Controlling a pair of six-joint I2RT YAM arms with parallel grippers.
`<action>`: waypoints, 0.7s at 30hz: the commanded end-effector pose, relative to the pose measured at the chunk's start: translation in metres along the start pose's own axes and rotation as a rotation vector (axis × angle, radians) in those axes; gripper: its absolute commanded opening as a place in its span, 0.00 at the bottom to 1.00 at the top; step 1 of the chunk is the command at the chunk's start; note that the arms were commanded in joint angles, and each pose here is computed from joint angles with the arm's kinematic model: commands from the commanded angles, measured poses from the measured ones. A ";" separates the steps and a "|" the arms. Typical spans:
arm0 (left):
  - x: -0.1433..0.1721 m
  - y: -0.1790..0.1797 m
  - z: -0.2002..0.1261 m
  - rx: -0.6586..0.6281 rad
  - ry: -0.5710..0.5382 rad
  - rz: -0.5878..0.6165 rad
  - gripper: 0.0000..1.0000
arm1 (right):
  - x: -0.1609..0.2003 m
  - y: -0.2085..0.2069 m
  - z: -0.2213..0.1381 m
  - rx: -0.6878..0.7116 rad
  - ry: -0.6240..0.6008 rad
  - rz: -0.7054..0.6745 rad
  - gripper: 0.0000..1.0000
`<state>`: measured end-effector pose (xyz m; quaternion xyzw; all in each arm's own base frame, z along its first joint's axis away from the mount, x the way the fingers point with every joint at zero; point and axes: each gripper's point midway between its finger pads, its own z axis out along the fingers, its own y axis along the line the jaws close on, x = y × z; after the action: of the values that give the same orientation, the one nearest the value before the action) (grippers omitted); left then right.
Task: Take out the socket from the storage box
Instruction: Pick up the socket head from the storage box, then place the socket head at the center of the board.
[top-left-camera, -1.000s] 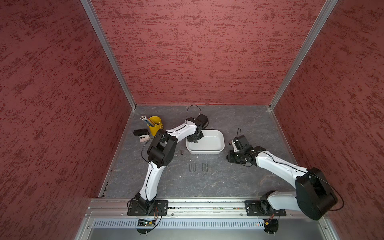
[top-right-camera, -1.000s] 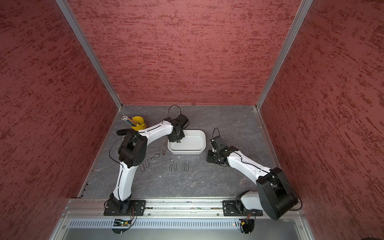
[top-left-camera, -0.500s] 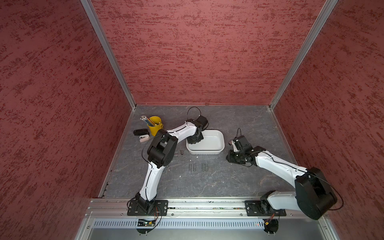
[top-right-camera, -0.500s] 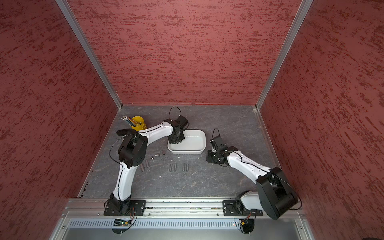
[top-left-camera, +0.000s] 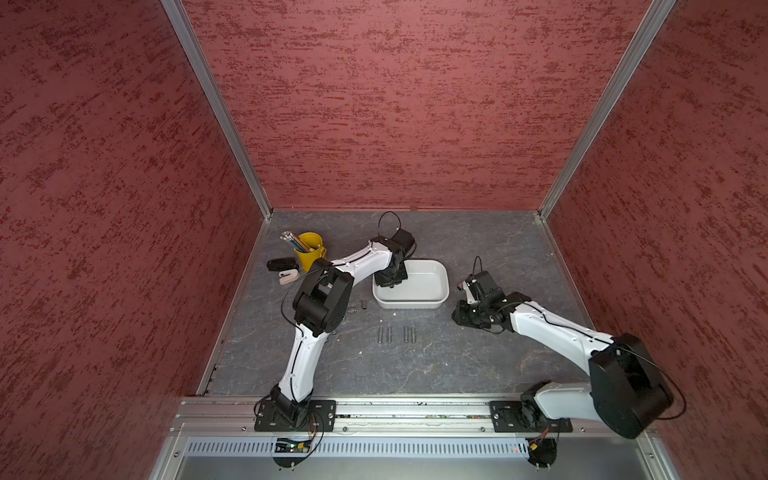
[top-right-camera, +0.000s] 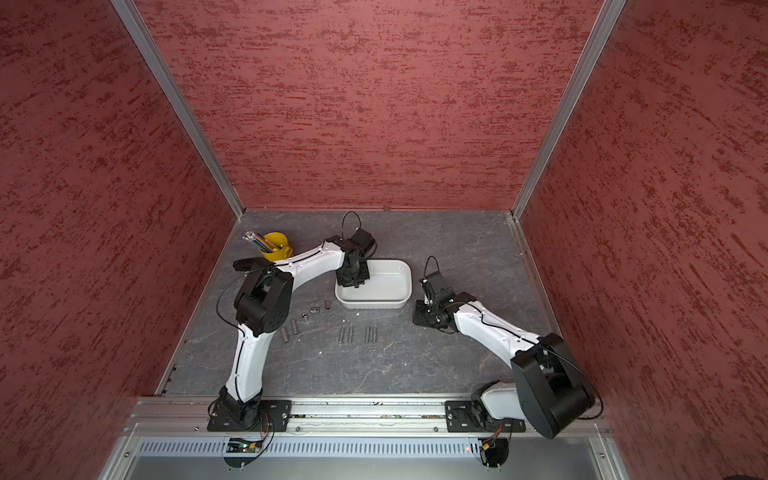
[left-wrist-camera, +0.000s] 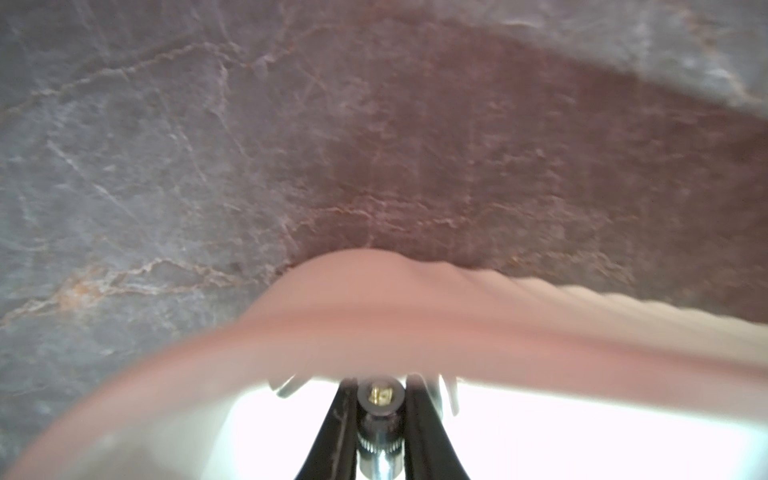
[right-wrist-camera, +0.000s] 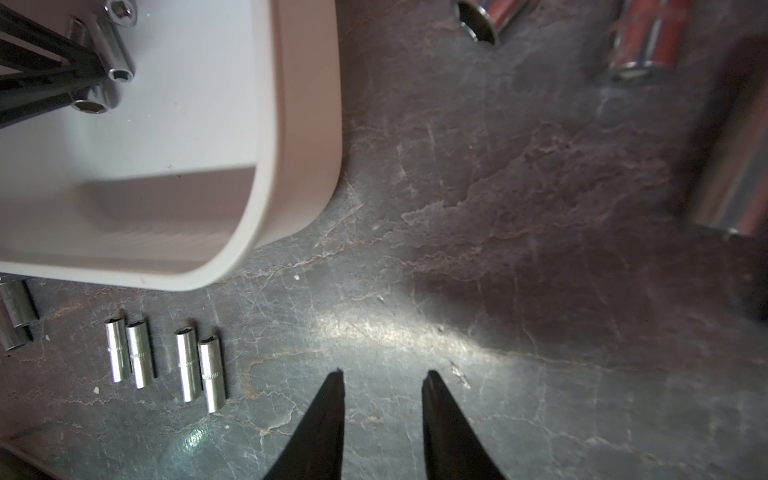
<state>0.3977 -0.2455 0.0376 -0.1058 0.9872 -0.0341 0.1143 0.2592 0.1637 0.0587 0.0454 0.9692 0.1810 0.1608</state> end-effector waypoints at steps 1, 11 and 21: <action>-0.010 -0.012 -0.051 0.101 -0.049 0.048 0.06 | -0.003 0.001 0.001 -0.009 -0.007 -0.002 0.35; 0.012 0.039 -0.106 0.168 -0.067 0.025 0.05 | -0.003 0.000 0.002 -0.005 -0.004 0.001 0.35; 0.063 0.180 -0.113 -0.015 -0.100 -0.214 0.04 | -0.003 0.001 0.003 -0.012 0.000 -0.003 0.35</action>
<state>0.2917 -0.1087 0.1240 -0.1729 0.9700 -0.0677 0.1568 0.2586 0.1639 0.0561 0.0456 0.9700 0.1805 0.1561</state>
